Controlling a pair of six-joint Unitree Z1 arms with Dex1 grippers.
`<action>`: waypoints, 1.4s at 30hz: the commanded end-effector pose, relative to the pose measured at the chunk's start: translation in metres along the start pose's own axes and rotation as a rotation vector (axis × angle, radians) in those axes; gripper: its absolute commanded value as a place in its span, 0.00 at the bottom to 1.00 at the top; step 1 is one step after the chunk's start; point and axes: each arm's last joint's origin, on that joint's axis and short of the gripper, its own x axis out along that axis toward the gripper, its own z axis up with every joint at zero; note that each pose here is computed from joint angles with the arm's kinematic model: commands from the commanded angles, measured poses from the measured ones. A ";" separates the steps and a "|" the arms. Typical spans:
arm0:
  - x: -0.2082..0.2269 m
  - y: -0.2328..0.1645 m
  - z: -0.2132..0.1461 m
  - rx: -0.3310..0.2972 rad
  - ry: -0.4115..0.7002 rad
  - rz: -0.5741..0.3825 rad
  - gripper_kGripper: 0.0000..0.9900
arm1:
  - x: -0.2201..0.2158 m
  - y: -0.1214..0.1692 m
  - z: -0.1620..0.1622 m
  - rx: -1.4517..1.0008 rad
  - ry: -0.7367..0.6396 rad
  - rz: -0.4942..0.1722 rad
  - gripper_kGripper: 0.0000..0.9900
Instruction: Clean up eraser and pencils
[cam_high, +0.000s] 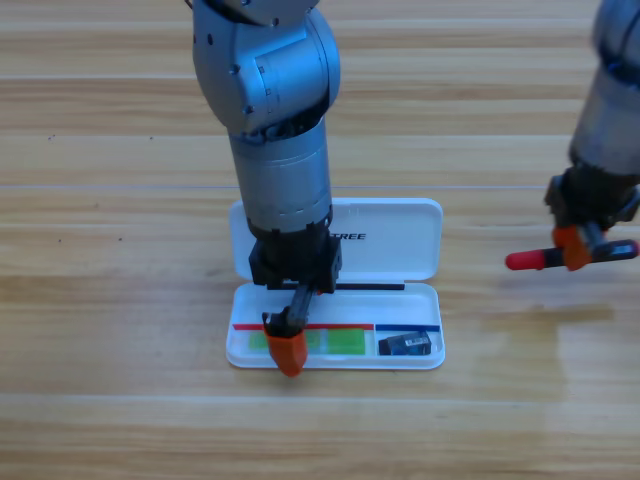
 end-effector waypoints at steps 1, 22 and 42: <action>0.011 -0.006 0.004 0.006 0.042 -0.031 1.00 | -0.040 0.030 -0.021 0.027 -0.010 -0.010 0.00; -0.050 -0.032 -0.030 0.010 0.022 0.011 1.00 | -0.046 0.052 -0.002 -0.006 -0.040 0.032 0.00; -0.094 -0.045 -0.116 -0.027 -0.007 0.044 1.00 | -0.027 0.045 0.072 -0.051 -0.037 0.085 0.00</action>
